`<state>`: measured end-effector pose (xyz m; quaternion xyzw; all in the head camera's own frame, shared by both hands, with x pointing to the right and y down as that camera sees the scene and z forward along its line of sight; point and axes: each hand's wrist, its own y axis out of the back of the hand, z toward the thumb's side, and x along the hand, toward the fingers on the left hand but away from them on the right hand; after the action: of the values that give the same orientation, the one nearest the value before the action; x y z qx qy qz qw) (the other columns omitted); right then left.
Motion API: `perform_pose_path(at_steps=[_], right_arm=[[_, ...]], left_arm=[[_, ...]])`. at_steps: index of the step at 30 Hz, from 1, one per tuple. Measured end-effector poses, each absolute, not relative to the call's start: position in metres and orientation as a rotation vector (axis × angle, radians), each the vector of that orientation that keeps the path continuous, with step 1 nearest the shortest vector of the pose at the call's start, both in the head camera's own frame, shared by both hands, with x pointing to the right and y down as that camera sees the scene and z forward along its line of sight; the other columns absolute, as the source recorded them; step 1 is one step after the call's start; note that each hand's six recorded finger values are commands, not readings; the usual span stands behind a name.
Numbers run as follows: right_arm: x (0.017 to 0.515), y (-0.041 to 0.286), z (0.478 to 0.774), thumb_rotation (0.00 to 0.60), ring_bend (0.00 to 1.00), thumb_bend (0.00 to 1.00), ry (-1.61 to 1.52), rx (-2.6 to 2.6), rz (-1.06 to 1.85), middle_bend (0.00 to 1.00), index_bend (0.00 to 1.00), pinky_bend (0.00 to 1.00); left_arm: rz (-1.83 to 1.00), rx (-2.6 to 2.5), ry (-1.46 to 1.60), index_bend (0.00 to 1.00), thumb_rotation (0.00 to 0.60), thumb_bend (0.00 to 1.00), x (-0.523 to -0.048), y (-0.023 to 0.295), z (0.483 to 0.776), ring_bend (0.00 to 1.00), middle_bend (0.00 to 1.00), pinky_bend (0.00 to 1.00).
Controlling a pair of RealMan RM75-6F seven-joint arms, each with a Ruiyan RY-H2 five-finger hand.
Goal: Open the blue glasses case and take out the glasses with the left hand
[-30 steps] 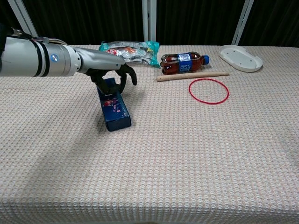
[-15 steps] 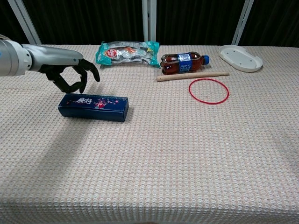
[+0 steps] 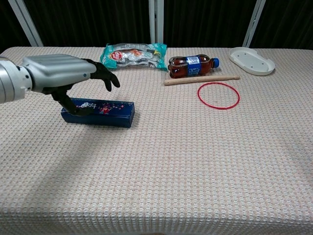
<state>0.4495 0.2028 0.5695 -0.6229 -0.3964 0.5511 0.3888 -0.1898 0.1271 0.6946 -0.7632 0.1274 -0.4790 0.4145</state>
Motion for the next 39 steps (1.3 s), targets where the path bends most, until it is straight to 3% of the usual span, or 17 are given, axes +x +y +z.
perform_pose_path(at_steps=[8,24,29,33,39], right_arm=[[0.455,0.205,0.57,0.6,0.0,0.36,-1.016,-1.58,1.415,0.04,0.0,0.0],[0.459,0.205,0.572,0.6,0.0,0.36,-1.018,-1.585,1.428,0.04,0.0,0.0],[0.46,0.206,0.573,0.6,0.0,0.36,-1.022,-1.589,1.432,0.04,0.0,0.0],[0.46,0.207,0.573,0.6,0.0,0.36,-1.027,-1.592,1.434,0.04,0.0,0.0],[0.462,0.209,0.574,0.6,0.0,0.36,-1.032,-1.596,1.443,0.04,0.0,0.0]], left_arm=[[-1.249,-1.901,0.315,0.18,0.6,0.36,-0.187,0.126,0.712,0.01,0.22,0.0],[-1.306,-1.902,0.302,0.23,0.6,0.39,-0.194,0.122,0.719,0.03,0.28,0.0],[-1.326,-1.914,0.309,0.29,0.6,0.5,-0.198,0.117,0.721,0.09,0.35,0.0],[-1.336,-1.912,0.308,0.32,0.6,0.54,-0.202,0.111,0.723,0.09,0.36,0.0],[-1.348,-1.916,0.317,0.25,0.6,0.58,-0.206,0.1,0.725,0.09,0.32,0.0]])
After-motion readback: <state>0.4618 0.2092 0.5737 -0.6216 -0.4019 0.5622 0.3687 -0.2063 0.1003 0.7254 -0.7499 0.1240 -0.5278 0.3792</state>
